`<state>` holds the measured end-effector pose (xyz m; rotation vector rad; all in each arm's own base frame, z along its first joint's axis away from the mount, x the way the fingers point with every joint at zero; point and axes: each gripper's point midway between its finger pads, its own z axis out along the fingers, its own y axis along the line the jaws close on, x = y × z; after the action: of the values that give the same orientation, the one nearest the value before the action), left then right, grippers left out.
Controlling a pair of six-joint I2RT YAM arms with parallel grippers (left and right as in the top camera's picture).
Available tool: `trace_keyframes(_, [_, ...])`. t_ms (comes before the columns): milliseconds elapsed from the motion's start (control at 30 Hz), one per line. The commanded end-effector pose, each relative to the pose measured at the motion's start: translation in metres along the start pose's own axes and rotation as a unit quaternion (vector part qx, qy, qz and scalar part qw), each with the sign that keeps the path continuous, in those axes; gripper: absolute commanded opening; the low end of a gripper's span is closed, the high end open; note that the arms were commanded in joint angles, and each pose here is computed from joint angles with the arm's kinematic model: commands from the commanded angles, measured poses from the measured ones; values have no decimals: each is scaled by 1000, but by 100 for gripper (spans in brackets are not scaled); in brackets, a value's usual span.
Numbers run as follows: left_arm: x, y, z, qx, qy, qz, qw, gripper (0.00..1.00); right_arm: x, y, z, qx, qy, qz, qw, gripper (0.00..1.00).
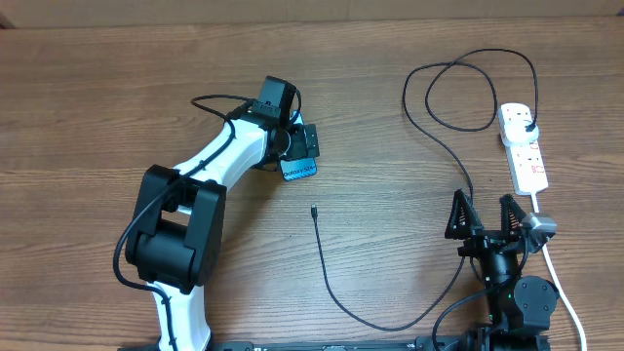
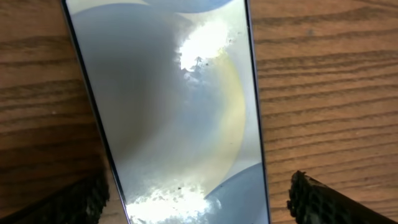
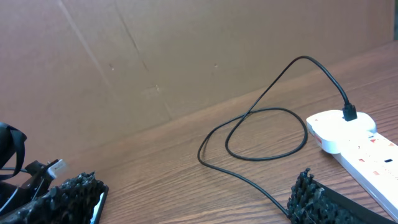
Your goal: Plug charger to phone and switch on socket
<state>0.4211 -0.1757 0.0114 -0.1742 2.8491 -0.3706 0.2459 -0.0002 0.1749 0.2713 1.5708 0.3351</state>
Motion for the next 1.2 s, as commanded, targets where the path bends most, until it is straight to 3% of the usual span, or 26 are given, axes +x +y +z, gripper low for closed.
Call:
trace_keyframes(0, [33, 28, 29, -35, 57, -15, 998, 99, 3, 1, 0, -5, 0, -1, 1000, 100])
trace_keyframes(533, [50, 62, 15, -139, 76, -106, 982, 100, 3, 1, 0, -5, 0, -1, 1000, 100])
trace_keyframes(633, [36, 61, -3, -162, 73, -87, 980, 85, 3, 1, 0, -5, 0, -1, 1000, 100])
trace_keyframes(800, [-3, 32, -38, -160, 35, -62, 984, 77, 3, 1, 0, -5, 0, -1, 1000, 100])
trace_keyframes(900, [-23, 11, -48, -139, 3, -50, 989, 48, 3, 1, 0, -5, 0, -1, 1000, 100])
trace_keyframes(967, [-33, 1, -49, -125, -17, -46, 991, 40, 3, 1, 0, -5, 1, -1, 1000, 100])
trace_keyframes(1100, [-32, -9, -43, -118, -22, -39, 992, 4, 3, 1, 0, -5, 0, -1, 1000, 100])
trace_keyframes(1167, [-26, -12, -37, -119, -14, -34, 992, 4, 3, 1, 0, -5, 0, -1, 1000, 100])
